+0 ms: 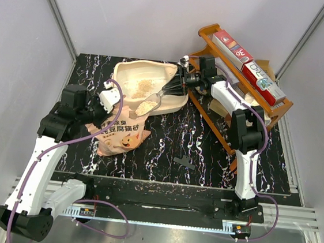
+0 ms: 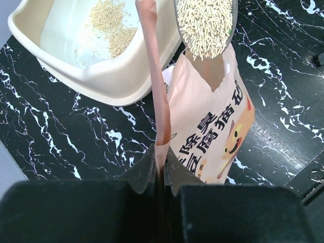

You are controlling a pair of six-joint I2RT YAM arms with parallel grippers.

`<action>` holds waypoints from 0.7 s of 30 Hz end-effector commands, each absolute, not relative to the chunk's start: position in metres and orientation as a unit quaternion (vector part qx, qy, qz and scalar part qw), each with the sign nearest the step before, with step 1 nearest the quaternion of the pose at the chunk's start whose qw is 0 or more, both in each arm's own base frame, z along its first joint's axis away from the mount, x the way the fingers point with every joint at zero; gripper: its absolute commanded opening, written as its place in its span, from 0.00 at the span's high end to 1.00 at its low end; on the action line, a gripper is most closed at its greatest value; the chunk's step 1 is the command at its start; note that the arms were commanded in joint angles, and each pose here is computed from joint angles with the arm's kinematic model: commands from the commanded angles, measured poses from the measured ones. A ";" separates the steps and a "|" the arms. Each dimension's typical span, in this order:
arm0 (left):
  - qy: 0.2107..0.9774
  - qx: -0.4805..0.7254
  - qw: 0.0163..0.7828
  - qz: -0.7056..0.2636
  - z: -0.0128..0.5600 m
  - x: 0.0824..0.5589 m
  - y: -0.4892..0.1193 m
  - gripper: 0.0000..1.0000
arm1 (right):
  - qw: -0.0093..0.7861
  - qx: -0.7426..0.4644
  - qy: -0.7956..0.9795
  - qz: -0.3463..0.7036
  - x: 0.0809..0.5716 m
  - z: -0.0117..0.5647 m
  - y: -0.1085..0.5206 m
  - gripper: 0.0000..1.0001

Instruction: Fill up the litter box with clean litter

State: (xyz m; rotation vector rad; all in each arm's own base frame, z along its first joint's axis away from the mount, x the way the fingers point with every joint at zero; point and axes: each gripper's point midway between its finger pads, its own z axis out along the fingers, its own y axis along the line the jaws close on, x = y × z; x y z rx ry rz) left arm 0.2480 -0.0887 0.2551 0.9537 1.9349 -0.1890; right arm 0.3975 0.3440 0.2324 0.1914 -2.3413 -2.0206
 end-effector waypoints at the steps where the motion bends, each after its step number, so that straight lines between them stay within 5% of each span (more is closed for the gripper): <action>1: 0.734 0.386 0.557 -0.040 0.317 0.268 -0.088 1.00 | -0.009 0.106 -0.738 -0.666 0.391 0.265 0.345 1.00; 21: 0.750 0.391 0.533 -0.026 0.303 0.270 -0.079 1.00 | -0.022 0.090 -0.728 -0.680 0.414 0.287 0.345 1.00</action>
